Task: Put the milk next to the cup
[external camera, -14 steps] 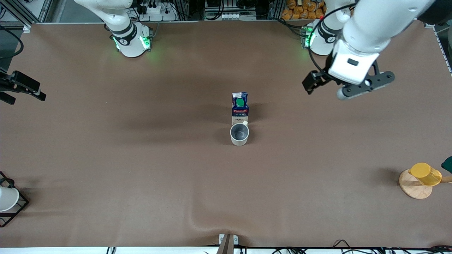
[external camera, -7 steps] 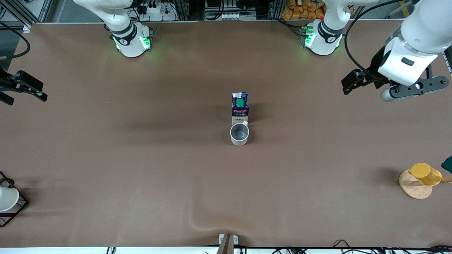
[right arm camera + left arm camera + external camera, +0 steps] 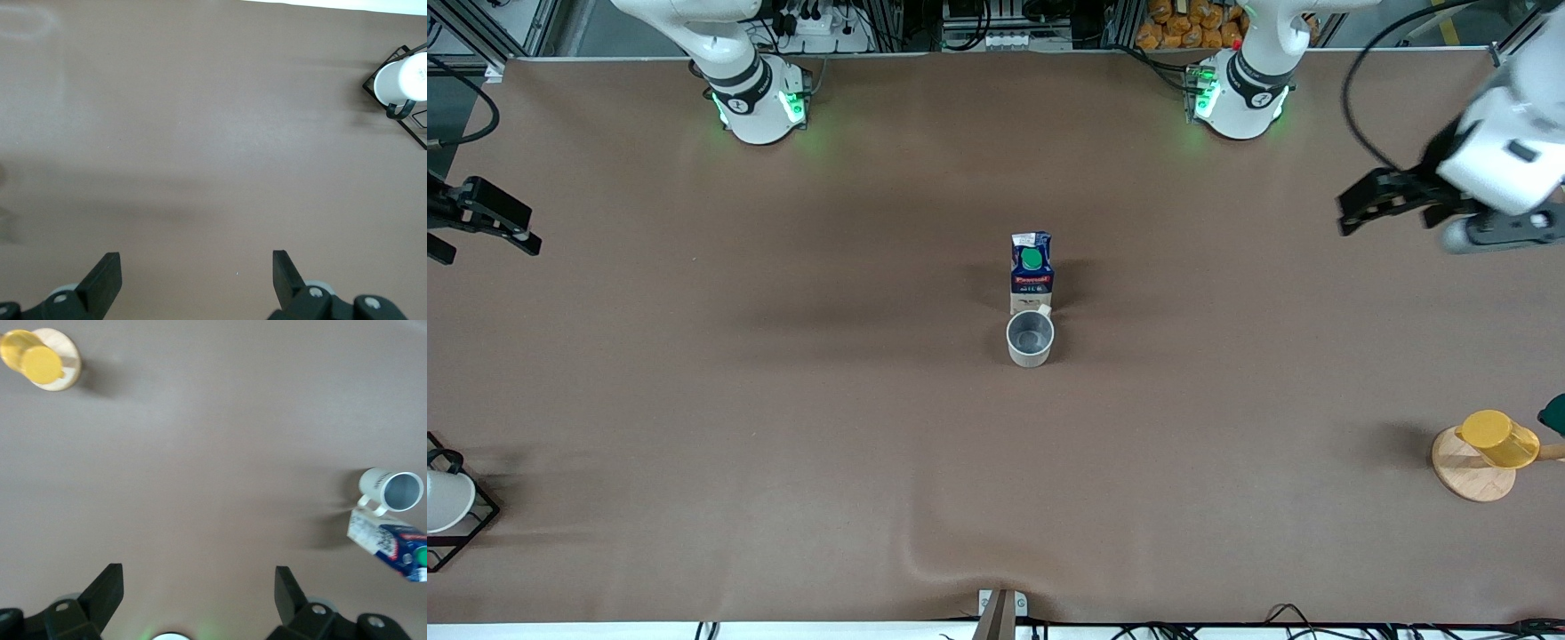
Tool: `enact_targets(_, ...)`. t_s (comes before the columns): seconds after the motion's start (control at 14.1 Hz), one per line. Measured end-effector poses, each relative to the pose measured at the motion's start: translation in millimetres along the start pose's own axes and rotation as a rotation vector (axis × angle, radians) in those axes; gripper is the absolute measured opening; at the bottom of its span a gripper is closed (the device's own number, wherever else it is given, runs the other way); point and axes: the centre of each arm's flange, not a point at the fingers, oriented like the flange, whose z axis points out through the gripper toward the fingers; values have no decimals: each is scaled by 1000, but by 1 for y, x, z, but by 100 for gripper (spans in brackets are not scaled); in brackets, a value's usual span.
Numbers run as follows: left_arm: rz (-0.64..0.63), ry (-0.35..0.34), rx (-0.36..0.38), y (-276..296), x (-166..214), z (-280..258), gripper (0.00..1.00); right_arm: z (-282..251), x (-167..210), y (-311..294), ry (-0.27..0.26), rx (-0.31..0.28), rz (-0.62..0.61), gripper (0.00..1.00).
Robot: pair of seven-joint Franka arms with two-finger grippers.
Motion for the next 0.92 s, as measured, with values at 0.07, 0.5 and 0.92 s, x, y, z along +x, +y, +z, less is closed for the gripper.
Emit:
enact_targets(0.07,14,-4,2,-15,-2,-4,100,0,0,0,0,0,0,100)
enact_targets(0.5,46,-17,7,-38,-16,-7,100,2,1,2,-3,0,3,100)
enact_targets(0.92,90,-32,8,-45,-16,-1,100,2,1,2,-3,0,3,100)
